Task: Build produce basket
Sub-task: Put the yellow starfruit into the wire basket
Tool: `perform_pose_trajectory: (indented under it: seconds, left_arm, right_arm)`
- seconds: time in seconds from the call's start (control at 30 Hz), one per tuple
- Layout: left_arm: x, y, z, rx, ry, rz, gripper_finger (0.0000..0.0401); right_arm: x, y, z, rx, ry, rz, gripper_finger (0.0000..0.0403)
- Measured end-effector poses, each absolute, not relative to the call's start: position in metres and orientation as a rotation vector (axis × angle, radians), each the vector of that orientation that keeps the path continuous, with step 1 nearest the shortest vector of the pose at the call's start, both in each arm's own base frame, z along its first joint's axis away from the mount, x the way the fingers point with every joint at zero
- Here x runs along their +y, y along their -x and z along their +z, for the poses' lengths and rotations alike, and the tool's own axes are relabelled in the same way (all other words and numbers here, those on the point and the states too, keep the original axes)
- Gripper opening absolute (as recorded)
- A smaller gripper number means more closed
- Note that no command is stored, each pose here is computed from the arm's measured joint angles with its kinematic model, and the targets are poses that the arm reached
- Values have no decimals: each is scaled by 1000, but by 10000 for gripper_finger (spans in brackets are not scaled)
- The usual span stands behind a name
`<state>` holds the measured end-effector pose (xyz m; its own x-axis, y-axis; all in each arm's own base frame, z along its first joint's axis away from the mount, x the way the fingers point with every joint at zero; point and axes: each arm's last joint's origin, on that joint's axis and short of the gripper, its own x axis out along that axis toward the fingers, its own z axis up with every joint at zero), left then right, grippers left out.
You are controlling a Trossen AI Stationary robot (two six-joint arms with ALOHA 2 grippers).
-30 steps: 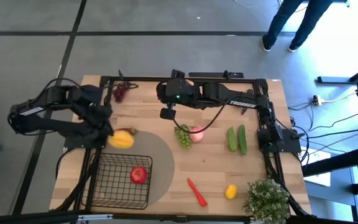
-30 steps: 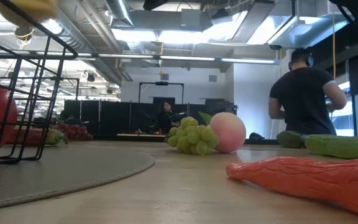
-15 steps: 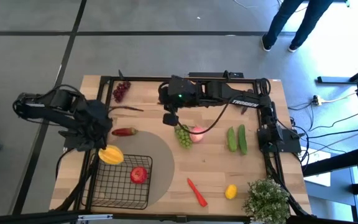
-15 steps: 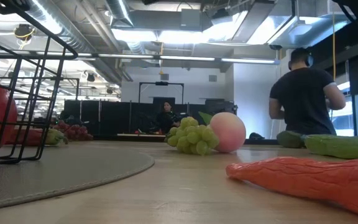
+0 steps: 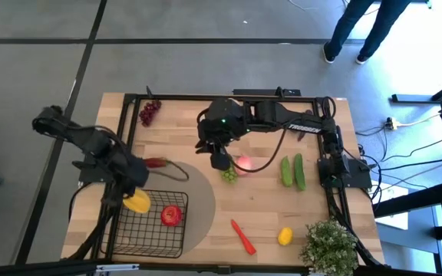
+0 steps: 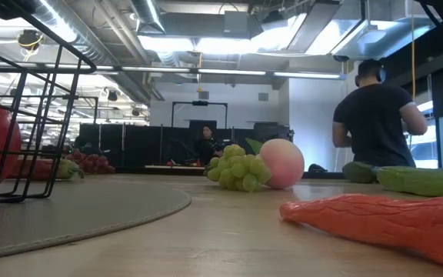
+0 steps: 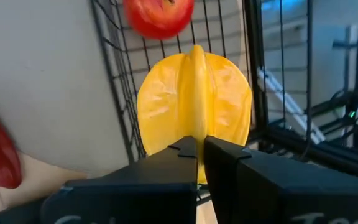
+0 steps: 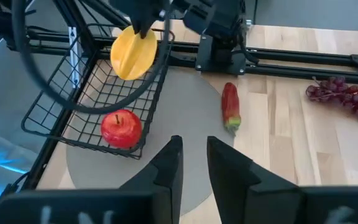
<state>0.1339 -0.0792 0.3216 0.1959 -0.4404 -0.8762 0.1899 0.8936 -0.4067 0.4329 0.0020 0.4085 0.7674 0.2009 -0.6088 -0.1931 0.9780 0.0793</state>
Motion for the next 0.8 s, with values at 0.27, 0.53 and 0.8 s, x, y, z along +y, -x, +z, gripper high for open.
perform_pose_trajectory:
  seconds: [0.27, 0.53, 0.8]
  left_arm:
    - [-113, -154, 299, 1414, 126, -423, 0]
    - [-135, -179, 275, 1462, 125, -306, 0]
    - [-147, -194, 252, 1550, 114, -255, 0]
  right_arm:
    - [4, -432, 408, 666, -37, 273, 71]
    - [13, -426, 404, 727, -47, 402, 71]
    - [22, -423, 401, 755, 17, 449, 71]
